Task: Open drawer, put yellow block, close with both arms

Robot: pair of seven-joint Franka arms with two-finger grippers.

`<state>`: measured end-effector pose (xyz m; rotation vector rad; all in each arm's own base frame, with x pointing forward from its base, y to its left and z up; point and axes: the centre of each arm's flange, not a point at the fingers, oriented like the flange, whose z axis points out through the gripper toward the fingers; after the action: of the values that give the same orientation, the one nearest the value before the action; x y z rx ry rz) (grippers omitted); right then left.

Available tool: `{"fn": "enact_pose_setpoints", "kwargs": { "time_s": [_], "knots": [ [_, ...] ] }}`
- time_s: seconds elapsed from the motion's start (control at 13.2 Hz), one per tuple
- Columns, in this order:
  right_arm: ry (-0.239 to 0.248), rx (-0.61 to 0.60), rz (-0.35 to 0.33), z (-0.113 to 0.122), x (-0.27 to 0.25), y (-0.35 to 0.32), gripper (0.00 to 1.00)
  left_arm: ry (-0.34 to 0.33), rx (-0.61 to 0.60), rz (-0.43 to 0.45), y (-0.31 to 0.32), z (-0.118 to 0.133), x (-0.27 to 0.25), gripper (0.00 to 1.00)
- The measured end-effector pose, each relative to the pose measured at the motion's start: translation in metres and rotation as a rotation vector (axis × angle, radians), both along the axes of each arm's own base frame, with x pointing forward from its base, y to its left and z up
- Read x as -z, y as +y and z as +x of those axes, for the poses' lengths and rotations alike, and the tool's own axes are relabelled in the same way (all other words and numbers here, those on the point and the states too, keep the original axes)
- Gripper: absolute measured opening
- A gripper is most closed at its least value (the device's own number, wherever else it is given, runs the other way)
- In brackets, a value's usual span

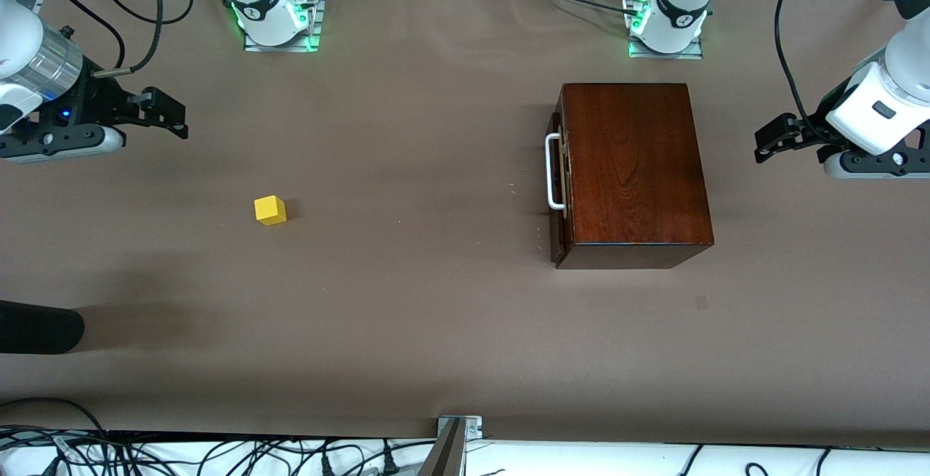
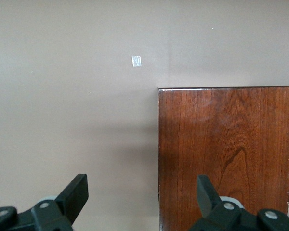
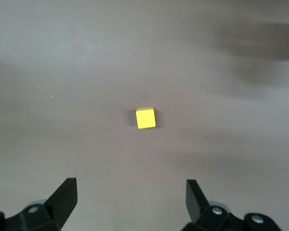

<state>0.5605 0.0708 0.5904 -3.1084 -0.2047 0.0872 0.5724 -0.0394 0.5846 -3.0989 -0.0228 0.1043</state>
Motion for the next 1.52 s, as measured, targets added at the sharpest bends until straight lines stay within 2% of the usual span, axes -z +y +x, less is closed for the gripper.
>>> {"fn": "enact_pose_setpoints", "kwargs": {
  "time_s": [0.91,1.22,1.52],
  "knots": [
    [0.001,-0.001,0.000,0.000,-0.001,0.000,1.00,0.007,0.004,0.000,-0.002,0.001,0.003,1.00],
    [0.001,-0.004,0.000,0.000,-0.001,0.001,1.00,0.068,0.049,-0.068,-0.039,-0.004,0.015,1.00],
    [0.001,-0.005,0.000,0.000,-0.001,0.001,1.00,0.142,0.168,-0.073,-0.118,-0.015,0.038,1.00]
  ]
}}
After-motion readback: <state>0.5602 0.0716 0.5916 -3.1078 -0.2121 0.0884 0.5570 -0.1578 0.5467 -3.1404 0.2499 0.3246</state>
